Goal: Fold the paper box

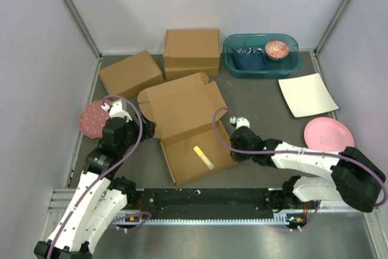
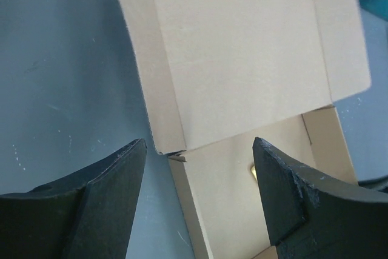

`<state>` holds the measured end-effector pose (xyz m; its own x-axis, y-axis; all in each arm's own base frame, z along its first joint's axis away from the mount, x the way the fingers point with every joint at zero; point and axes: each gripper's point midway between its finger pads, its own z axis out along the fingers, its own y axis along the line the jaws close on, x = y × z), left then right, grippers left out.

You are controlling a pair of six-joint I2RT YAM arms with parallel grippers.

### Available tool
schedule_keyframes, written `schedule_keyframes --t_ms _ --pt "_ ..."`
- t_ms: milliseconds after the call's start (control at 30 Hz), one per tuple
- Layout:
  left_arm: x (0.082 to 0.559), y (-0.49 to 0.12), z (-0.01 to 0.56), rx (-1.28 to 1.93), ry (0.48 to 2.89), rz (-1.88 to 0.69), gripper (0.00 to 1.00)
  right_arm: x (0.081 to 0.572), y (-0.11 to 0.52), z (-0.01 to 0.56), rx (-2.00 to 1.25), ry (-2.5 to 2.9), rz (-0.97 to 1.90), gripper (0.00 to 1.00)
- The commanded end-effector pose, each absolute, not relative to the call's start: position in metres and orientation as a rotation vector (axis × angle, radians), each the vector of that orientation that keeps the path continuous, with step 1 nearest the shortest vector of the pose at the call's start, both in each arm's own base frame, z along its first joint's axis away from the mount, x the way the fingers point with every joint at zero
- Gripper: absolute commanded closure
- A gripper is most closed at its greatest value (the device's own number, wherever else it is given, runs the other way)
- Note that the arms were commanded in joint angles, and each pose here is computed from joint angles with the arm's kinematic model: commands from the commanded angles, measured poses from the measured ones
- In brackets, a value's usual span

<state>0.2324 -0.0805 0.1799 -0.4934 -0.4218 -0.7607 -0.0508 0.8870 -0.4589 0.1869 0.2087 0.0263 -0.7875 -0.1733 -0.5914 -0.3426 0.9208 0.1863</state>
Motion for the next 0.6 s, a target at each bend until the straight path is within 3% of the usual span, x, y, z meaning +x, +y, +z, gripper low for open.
schedule_keyframes --t_ms 0,33,67,200,367,567 --pt "0.248 -0.077 0.200 -0.364 1.988 -0.446 0.23 0.172 0.217 0.035 -0.147 2.464 0.498 0.80" --pt "0.250 -0.076 0.200 -0.369 2.000 -0.428 0.23 0.170 0.218 0.036 -0.144 2.456 0.503 0.74" --pt "0.251 -0.073 0.199 -0.380 2.005 -0.408 0.22 0.169 0.215 0.039 -0.138 2.446 0.484 0.60" --pt "0.254 -0.052 0.201 -0.441 2.018 -0.269 0.17 0.183 0.212 0.084 -0.120 2.316 0.499 0.38" --pt "0.264 -0.049 0.212 -0.456 1.998 -0.241 0.08 0.213 0.211 0.158 -0.203 2.122 0.463 0.28" --pt "0.280 -0.060 0.191 -0.429 2.069 -0.283 0.03 0.283 0.210 0.199 -0.213 2.065 0.548 0.27"
